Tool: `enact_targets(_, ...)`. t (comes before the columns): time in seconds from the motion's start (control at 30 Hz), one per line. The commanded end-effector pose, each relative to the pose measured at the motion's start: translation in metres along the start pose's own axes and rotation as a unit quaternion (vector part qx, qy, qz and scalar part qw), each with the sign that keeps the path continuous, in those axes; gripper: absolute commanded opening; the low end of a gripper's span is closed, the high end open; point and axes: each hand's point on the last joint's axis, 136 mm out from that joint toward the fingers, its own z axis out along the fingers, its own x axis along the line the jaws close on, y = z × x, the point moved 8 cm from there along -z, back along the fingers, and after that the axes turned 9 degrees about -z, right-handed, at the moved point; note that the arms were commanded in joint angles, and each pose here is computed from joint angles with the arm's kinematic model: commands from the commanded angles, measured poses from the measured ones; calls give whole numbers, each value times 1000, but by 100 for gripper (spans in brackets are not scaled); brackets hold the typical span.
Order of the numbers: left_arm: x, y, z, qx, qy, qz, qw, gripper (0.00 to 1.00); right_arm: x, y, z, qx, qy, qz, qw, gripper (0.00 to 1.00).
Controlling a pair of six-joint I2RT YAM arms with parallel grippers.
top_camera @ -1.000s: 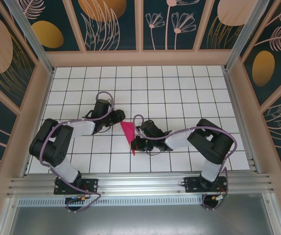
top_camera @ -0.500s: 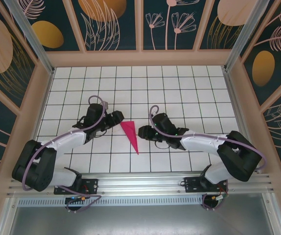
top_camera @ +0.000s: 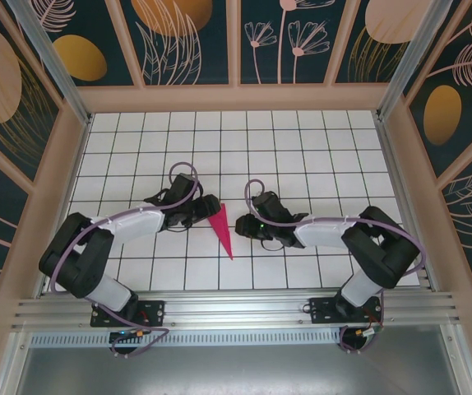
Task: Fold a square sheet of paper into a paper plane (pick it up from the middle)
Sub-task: Move the paper plane to the center of the table.
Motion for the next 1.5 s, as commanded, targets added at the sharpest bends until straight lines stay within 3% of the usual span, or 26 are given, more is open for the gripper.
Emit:
enact_targets(0.0, 1, 0, 4, 2, 35, -4, 999, 72, 8, 6, 4, -7, 20, -9, 1000, 37)
enact_targets(0.27, -1, -6, 13, 30, 41, 11, 999, 66, 12, 7, 9, -1, 35, -18, 999, 37)
enact_targets(0.37, -1, -6, 8, 22, 37, 14, 999, 56, 15, 8, 11, 3, 48, -22, 999, 37)
enact_targets(0.5, 4, -6, -1, 6, 38, 15, 999, 37, 20, 7, 17, 15, 65, -29, 997, 38)
enact_targets(0.7, 20, -13, -8, -6, 45, 17, 999, 21, 32, 7, 24, 29, 90, -48, 994, 40)
enact_targets(0.77, 22, -14, -8, -3, 45, 19, 999, 8, 35, 5, 26, 32, 92, -52, 994, 40)
enact_targets(1.2, 28, -18, -6, 4, 46, 26, 999, 6, 55, -2, 38, 61, 100, -95, 989, 41)
enact_targets(1.3, 27, -18, -8, -1, 43, 26, 999, 6, 54, 3, 29, 23, 47, -83, 995, 42)
enact_targets(1.47, 26, -17, -14, -16, 32, 20, 999, 4, 58, 2, 12, 4, 76, -82, 994, 44)
